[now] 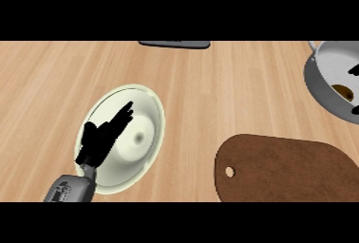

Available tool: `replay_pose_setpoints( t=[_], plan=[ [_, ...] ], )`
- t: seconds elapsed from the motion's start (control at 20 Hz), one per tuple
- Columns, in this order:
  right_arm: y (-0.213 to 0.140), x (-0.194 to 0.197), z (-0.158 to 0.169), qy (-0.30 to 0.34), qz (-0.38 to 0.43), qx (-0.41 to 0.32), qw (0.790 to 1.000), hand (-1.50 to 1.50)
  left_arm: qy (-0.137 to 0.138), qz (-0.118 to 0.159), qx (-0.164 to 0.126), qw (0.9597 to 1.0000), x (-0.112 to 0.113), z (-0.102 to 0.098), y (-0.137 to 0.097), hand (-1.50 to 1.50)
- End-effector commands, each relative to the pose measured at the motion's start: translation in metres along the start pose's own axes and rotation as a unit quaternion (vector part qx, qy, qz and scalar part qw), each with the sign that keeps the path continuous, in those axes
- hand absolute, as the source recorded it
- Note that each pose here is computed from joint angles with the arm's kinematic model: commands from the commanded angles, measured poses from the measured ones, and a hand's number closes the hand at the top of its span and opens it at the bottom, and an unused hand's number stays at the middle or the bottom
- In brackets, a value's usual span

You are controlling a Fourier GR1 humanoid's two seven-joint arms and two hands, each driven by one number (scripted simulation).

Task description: Pick the lemon from the cutting board and place it in the pot

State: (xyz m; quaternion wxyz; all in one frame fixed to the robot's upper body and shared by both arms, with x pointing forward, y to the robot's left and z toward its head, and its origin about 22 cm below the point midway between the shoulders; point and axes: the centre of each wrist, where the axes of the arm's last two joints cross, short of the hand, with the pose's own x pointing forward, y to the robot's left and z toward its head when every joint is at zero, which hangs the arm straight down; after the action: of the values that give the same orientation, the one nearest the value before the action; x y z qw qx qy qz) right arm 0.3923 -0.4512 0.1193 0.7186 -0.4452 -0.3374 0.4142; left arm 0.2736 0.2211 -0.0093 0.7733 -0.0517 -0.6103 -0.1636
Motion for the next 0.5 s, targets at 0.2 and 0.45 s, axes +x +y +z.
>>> replay_pose_setpoints(
  t=[0.2, 0.45],
  plan=[
    [-0.020, 0.038, -0.001, -0.119, -0.244, -0.116, 0.955, -1.50, 0.007, 0.006, 0.010, 0.9999, -0.009, 0.007, 0.000, 0.00],
    [-0.041, 0.015, 0.005, -0.129, -0.396, -0.197, 0.887, -1.50, 0.010, 0.007, 0.005, 0.9999, -0.006, 0.004, 0.000, 0.00]
  ],
)
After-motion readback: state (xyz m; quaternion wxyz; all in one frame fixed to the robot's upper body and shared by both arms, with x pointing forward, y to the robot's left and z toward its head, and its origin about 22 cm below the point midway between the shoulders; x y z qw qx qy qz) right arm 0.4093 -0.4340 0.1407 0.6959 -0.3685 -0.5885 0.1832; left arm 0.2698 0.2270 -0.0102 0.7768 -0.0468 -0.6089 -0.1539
